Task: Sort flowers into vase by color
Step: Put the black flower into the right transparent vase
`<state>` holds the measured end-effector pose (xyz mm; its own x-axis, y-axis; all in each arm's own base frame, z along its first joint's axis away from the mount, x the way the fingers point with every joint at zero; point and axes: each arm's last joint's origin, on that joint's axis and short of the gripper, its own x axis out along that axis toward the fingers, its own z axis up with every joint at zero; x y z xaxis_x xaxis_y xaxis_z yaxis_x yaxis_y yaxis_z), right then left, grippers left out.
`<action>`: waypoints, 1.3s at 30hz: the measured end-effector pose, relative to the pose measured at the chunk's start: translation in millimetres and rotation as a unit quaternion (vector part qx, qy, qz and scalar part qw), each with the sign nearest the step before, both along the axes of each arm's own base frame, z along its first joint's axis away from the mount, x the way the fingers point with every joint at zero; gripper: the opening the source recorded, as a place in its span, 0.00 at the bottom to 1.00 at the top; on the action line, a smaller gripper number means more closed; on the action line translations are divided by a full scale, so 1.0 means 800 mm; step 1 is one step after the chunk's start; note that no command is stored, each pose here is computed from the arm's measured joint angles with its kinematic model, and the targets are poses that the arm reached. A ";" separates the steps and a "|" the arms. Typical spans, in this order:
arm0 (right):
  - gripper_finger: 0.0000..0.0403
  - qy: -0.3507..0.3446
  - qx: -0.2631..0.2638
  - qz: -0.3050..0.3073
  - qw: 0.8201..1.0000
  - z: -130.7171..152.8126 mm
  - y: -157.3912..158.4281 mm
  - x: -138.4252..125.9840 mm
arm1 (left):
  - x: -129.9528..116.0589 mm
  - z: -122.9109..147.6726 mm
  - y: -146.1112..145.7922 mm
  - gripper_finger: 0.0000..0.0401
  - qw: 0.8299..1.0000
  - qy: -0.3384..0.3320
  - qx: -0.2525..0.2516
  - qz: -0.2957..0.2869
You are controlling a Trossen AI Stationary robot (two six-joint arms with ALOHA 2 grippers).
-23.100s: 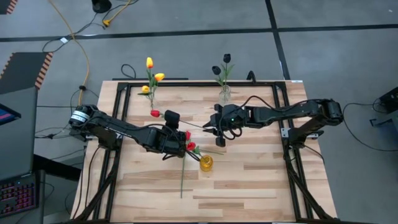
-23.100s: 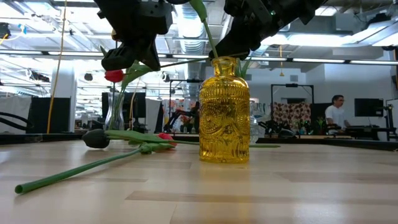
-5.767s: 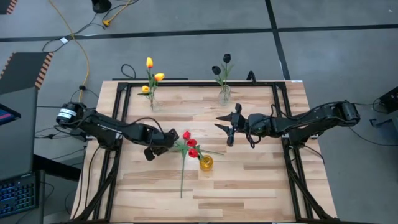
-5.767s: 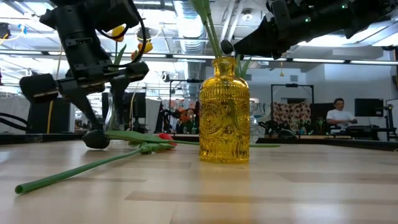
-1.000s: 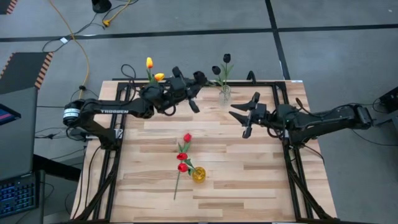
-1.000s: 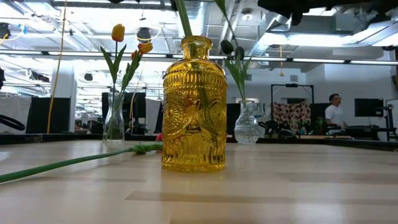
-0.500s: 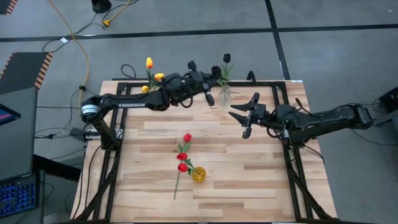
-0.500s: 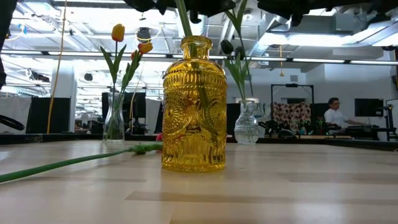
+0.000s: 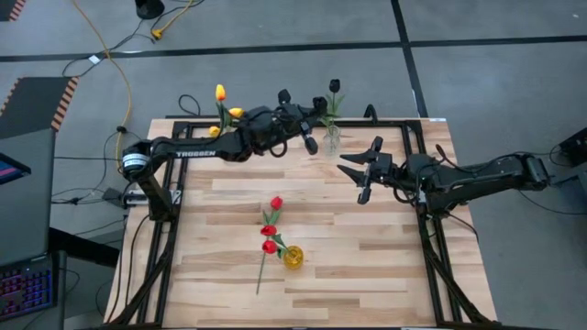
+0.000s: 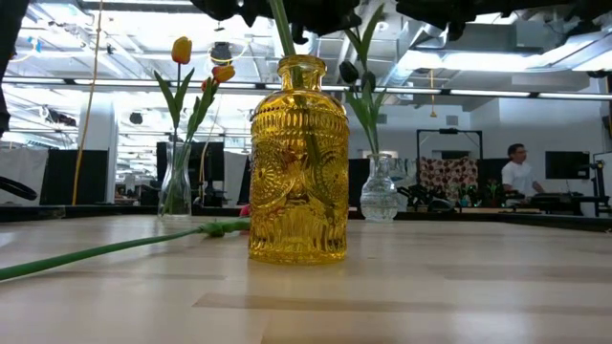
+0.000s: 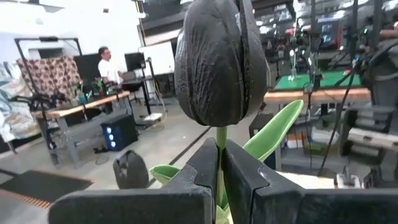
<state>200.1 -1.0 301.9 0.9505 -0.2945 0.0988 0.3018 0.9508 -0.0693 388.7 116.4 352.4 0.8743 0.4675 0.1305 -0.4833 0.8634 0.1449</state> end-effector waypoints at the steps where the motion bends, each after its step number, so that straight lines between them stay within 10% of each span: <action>1: 0.39 0.000 0.000 0.000 1.000 0.000 0.000 0.000 | 0.000 -0.001 0.001 0.01 1.000 0.005 -0.002 0.001; 23: 0.39 0.003 0.000 0.000 1.000 -0.001 0.000 0.000 | 0.007 -0.020 0.017 0.02 0.999 0.005 -0.036 0.016; 39: 0.39 0.009 0.000 0.000 1.000 -0.002 0.000 0.000 | 0.008 -0.028 0.024 0.30 0.998 0.014 -0.048 0.040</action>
